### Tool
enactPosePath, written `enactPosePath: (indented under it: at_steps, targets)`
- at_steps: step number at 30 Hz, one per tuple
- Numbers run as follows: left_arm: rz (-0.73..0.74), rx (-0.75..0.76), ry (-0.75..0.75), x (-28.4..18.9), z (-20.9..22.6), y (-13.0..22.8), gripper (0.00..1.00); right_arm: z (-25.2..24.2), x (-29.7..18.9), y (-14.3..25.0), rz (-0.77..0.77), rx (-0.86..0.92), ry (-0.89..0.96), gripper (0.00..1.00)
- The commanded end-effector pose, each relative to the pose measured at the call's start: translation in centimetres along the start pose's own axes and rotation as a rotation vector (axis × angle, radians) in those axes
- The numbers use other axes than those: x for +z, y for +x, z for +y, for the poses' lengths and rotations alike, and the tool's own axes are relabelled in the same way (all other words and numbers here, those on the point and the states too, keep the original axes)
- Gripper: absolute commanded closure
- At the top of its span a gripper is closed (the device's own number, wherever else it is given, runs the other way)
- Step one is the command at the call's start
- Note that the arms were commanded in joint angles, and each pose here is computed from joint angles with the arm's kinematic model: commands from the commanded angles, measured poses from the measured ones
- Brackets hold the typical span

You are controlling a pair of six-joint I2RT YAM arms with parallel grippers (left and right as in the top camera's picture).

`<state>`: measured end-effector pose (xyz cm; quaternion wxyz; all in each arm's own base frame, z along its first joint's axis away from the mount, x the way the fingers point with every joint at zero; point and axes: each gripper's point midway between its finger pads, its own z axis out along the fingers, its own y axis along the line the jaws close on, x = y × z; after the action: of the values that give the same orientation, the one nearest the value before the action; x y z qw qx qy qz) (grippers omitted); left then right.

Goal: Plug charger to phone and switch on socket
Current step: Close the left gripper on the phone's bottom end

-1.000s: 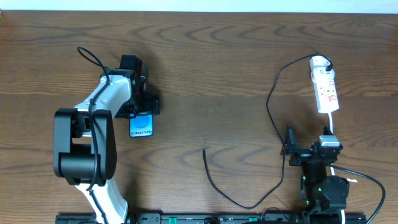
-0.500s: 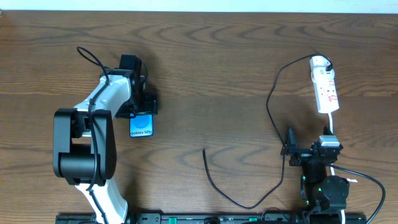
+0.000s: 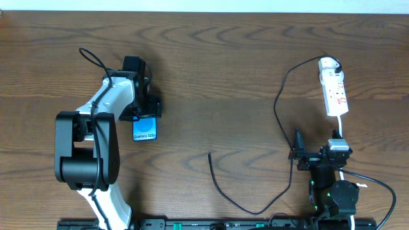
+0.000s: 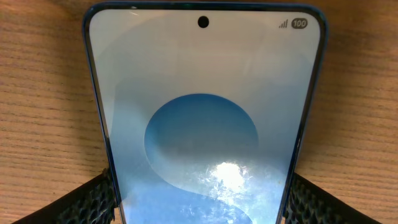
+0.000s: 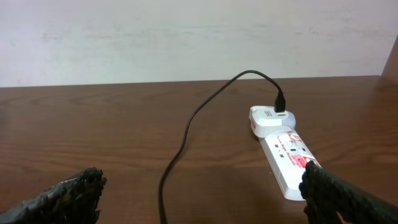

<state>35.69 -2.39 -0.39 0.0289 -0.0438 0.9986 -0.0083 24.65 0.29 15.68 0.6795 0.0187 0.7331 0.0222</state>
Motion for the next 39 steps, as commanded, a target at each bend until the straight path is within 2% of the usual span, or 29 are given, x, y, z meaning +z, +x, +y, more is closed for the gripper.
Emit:
enactPosePath:
  at_steps: [1,23,39]
  targets:
    - [0.039,-0.007,-0.005,1.05,0.08,1.12,0.18,0.17,-0.03,0.02,-0.001,-0.012,-0.007,0.01]
    - [0.039,-0.007,-0.005,1.05,0.08,1.12,0.18,0.17,-0.03,0.02,-0.001,-0.012,-0.008,0.01]
    - [0.039,-0.007,-0.005,1.05,0.08,1.12,0.28,0.17,-0.03,0.02,-0.001,-0.012,-0.007,0.01]
